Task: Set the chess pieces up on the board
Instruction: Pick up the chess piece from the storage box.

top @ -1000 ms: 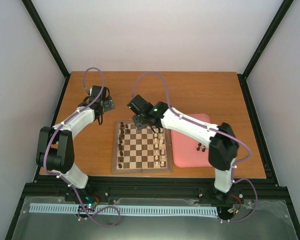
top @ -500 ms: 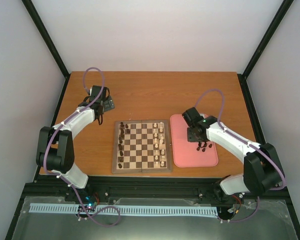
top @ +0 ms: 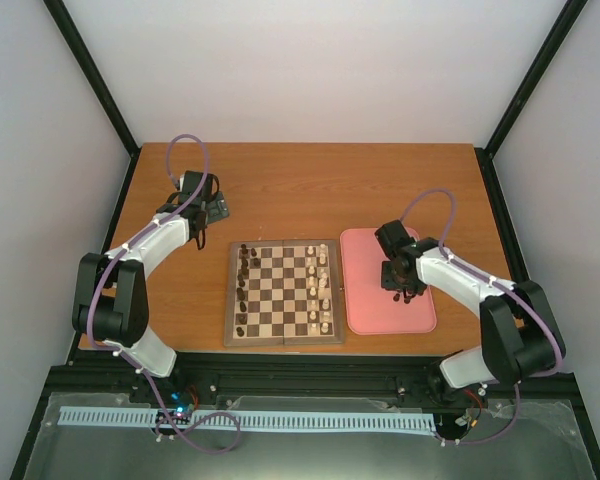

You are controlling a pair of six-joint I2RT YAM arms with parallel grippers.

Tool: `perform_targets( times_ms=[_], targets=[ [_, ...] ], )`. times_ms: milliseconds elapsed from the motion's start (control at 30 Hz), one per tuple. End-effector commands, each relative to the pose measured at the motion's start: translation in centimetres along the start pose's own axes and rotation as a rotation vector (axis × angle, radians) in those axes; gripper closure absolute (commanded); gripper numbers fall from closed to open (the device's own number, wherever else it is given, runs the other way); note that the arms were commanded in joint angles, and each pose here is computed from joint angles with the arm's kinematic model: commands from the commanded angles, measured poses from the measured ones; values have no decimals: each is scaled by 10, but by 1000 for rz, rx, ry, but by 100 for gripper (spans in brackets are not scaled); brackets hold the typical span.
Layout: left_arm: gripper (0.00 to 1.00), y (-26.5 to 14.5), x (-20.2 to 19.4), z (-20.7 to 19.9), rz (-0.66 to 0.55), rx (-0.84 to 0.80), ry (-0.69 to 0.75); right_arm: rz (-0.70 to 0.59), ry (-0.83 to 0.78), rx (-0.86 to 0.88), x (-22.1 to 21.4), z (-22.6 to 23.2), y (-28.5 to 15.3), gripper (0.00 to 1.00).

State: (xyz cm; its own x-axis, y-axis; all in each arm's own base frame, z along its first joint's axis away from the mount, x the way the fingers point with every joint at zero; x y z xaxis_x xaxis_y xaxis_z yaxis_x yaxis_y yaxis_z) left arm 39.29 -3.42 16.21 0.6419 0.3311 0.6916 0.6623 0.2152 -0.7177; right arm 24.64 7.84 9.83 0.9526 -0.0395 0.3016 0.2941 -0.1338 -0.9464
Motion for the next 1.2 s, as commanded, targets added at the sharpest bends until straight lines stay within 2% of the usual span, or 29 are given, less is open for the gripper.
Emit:
perform_targets(
  times_ms=[0,300,700,1000,1167],
  targets=[
    [0,-2,9,-7,-14,-9,9,13,6,13,1,0,15,63],
    [0,-2,10,-6,-18,-4,7,23,8,9,5,-3,27,68],
    [0,0,10,-6,-15,3,7,21,14,12,4,-5,23,95],
    [0,-1,11,-6,-18,3,6,-75,15,104,32,3,-23,97],
    [0,-1,10,-6,-16,3,7,-156,-51,188,52,37,-65,97]
  ],
)
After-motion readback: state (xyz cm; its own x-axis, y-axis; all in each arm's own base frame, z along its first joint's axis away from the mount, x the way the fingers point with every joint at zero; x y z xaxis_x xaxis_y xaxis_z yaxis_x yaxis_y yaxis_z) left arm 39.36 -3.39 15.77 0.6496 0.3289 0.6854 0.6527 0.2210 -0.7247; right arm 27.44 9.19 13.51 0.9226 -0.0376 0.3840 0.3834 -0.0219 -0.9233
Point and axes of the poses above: each gripper's point midway between its finger pads, its own y axis out along the fingers, its own z axis along the line the jaws close on, x = y × z, the point moved 5 cm from there along -y, back along the fingers, and after that the axes turned 1 degree about -y, right-handed, at the moved point
